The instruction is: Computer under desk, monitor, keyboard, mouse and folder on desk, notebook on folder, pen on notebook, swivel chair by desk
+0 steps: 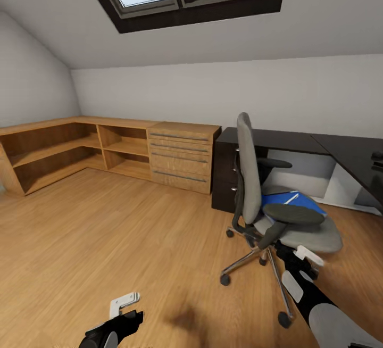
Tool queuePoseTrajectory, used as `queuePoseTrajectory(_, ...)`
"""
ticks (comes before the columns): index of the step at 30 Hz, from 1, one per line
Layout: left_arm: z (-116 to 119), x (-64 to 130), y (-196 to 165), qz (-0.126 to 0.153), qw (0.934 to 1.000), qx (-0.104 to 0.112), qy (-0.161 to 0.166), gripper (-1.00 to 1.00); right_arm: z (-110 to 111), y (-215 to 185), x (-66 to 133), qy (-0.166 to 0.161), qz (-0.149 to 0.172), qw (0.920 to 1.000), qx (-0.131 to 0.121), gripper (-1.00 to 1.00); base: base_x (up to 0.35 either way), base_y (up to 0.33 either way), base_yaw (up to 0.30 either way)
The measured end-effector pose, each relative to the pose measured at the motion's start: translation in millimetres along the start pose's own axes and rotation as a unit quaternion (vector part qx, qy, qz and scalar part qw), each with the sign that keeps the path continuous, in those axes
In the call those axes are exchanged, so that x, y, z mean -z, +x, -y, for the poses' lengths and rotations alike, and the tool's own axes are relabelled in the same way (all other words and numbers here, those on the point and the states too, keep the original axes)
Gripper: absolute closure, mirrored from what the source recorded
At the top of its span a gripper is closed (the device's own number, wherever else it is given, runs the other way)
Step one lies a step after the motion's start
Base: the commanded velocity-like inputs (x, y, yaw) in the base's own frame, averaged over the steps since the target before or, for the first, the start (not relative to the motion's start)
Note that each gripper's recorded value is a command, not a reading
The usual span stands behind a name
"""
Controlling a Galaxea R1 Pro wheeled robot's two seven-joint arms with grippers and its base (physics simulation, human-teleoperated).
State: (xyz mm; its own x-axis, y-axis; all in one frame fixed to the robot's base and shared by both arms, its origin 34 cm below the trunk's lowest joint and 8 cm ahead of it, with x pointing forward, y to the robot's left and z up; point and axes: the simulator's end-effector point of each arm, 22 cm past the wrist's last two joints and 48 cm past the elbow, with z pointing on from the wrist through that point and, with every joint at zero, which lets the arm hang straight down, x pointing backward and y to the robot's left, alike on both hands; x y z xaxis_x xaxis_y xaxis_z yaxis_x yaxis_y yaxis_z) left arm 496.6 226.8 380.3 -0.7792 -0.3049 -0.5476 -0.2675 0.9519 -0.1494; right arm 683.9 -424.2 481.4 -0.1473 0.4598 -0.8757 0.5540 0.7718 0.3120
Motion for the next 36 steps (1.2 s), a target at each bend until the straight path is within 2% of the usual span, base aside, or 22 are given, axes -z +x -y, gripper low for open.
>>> queuePoseTrajectory(11, -0.5, -0.6, 1.4, -0.002, 1.0, 0.0, -0.001, -1.0, -1.8, 0.5, 0.1, -0.003, -0.001, 1.0, 0.002, -1.0, 0.0, 0.0, 0.269)
queuePoseTrajectory(16, -0.7, -1.2, 2.8, -0.003, 1.0, 0.0, -0.001, -1.0, -2.2, 0.5, 0.1, -0.004, -0.001, 1.0, 0.002, -1.0, 0.0, 0.0, 0.056)
queuePoseTrajectory(36, 0.6, 2.5, -2.9, 0.005, 1.0, 0.001, 0.001, -1.0, -3.4, -8.8, 2.3, -0.005, 0.006, 1.0, -0.002, -1.0, -0.127, 0.0, -0.207)
